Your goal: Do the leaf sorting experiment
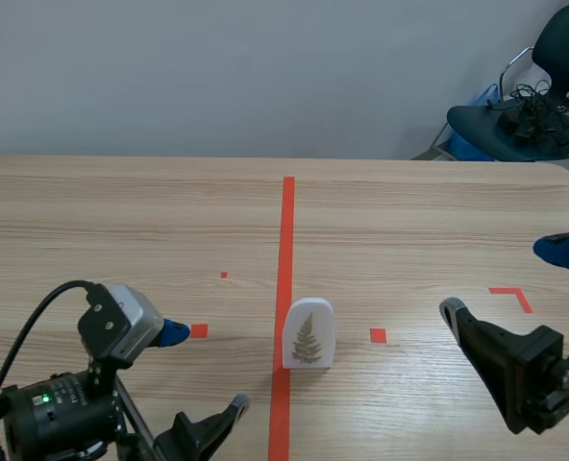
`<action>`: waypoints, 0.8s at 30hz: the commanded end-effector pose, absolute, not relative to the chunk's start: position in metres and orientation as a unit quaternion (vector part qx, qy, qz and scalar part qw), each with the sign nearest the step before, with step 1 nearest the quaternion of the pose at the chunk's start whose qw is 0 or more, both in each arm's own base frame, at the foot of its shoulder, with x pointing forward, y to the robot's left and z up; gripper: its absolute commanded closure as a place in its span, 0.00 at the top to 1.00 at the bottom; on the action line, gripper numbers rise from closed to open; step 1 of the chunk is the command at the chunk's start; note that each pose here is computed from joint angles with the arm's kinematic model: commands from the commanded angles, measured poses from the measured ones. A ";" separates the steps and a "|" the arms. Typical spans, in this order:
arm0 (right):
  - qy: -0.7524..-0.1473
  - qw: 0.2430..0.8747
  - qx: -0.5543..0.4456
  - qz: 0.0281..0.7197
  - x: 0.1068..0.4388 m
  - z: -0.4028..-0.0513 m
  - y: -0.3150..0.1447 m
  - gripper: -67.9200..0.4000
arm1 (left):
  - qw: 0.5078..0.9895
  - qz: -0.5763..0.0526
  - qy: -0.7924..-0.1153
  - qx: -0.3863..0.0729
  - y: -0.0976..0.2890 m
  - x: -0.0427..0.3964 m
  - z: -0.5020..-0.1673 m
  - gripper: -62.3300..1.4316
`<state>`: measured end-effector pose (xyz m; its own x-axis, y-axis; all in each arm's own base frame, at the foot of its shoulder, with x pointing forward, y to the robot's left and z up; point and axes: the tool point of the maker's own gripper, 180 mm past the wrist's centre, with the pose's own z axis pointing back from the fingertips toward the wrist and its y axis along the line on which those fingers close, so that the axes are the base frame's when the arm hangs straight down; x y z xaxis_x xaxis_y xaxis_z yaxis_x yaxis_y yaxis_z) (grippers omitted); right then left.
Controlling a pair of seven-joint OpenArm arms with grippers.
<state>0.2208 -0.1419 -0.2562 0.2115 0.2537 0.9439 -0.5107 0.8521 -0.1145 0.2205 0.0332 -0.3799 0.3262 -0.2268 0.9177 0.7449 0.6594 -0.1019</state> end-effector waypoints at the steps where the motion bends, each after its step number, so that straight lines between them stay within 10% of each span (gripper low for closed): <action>1: -0.590 0.761 0.111 0.246 0.224 -0.247 -0.141 1.00 | 0.748 -0.312 -0.515 -0.278 0.019 0.233 -0.364 1.00; 19: -0.590 0.761 0.111 0.246 0.224 -0.247 -0.142 1.00 | 0.694 -0.342 -0.538 -0.334 -0.054 0.251 -0.355 1.00; 24: -0.590 0.761 0.110 0.246 0.224 -0.247 -0.142 1.00 | 0.688 -0.337 -0.547 -0.338 -0.055 0.253 -0.350 0.54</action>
<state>0.2208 -0.1419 -0.2563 0.2118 0.2538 0.9438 -0.5107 0.8521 -0.1145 0.2482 -0.0524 -0.3633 0.2021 -0.1353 0.9700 0.8320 0.5462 -0.0972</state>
